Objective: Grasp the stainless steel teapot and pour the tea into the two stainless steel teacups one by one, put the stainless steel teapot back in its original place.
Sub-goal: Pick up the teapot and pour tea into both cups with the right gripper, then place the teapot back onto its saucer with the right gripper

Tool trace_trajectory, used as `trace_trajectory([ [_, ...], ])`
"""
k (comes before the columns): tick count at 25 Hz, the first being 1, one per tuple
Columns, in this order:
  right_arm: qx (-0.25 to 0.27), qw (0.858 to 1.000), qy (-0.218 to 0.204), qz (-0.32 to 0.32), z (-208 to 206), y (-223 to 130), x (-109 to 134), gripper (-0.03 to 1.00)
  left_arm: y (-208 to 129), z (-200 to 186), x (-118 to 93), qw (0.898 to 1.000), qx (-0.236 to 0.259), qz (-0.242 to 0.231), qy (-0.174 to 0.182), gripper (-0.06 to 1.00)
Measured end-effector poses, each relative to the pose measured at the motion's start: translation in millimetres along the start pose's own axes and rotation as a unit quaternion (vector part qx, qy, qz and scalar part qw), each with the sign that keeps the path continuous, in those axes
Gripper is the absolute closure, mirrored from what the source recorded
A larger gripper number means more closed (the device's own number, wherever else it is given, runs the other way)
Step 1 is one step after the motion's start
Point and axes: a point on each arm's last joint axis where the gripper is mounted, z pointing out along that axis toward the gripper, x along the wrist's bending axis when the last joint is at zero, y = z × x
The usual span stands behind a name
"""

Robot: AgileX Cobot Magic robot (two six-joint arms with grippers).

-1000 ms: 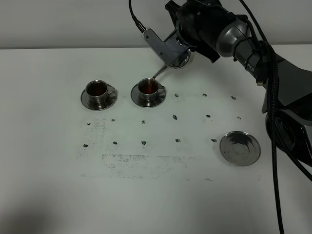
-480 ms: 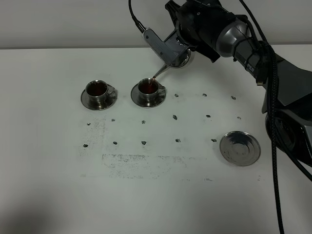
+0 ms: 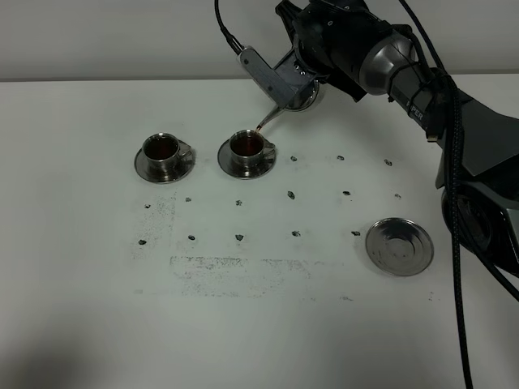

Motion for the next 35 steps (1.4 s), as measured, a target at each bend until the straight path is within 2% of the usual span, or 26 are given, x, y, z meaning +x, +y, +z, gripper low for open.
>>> trace_trajectory([
  [9, 0.0, 1.0, -0.001, 0.001, 0.0, 0.0, -0.1, 0.76, 0.0, 0.0, 0.0, 1.0, 0.0, 0.0, 0.0, 0.45],
  [13, -0.017, 1.0, 0.001, 0.015, -0.1, 3.2, 0.1, 0.76, 0.0, 0.0, 0.0, 1.0, 0.0, 0.0, 0.0, 0.45],
  [27, -0.08, 0.988, 0.012, 0.133, -11.5, -17.0, 3.9, 0.76, 0.0, 0.0, 0.0, 1.0, 0.0, 0.001, 0.0, 0.45],
  [35, -0.113, 0.976, 0.003, 0.187, -53.3, -34.8, 1.9, 0.76, 0.0, 0.0, 0.0, 1.0, 0.0, 0.001, 0.0, 0.45],
])
